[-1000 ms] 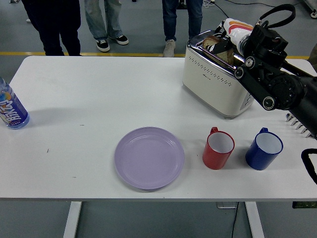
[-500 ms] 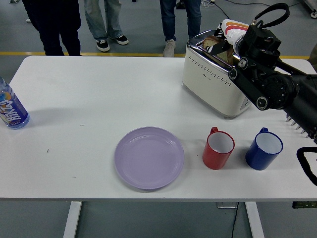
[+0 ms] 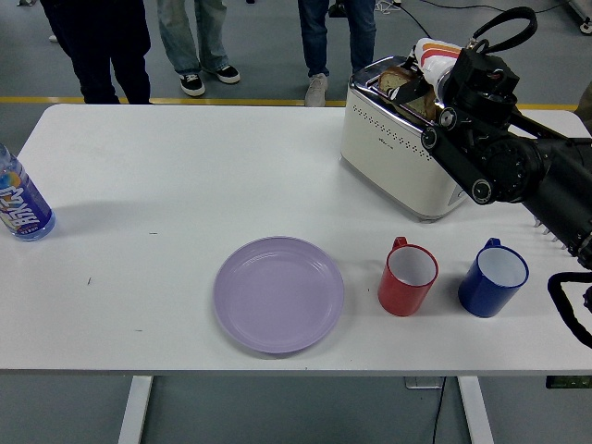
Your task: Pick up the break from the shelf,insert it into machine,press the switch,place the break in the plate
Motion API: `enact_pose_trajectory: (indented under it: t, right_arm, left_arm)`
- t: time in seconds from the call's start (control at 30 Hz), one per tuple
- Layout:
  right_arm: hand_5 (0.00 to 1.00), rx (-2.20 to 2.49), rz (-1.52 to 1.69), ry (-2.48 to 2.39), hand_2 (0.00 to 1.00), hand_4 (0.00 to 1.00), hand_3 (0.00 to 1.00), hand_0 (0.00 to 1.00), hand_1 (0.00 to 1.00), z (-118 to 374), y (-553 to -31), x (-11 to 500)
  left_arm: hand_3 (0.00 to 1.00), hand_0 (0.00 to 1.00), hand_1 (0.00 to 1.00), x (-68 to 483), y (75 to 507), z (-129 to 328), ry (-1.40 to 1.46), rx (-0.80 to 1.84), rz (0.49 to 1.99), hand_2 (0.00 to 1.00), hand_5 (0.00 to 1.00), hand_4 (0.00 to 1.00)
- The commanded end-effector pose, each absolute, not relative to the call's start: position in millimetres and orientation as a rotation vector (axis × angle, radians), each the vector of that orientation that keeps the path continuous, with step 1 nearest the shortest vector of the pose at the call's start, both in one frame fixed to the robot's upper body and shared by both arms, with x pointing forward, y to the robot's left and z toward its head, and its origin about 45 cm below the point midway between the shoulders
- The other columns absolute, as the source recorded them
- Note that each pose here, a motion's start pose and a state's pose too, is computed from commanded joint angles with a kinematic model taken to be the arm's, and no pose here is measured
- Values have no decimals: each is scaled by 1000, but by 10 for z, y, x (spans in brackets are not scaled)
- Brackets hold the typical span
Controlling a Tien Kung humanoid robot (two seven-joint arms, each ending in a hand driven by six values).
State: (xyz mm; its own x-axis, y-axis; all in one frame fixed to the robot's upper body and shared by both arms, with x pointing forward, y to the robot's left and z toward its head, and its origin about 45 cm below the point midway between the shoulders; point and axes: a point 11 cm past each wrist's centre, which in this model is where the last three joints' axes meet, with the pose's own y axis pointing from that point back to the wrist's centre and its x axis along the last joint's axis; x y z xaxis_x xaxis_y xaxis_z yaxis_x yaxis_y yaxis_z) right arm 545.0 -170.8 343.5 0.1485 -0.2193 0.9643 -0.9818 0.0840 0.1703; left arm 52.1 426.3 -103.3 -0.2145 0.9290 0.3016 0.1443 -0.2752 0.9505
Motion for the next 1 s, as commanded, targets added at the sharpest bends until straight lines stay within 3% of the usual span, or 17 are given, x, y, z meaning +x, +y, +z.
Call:
enact_pose_trajectory:
  t: [0.93,1.0]
  right_arm:
    - [351,1323,923,-1324,501,693,557,283,334,3452,-1787,5477]
    - [342,1320,928,-1324,472,687,512,251,301,3462,-1781,5477]
  left_arm:
    - [721,327,435,532,4268,-1030,1309,1398,1552,583,998,605]
    - [721,327,435,533,4267,-1031,1309,1397,1553,582,998,606]
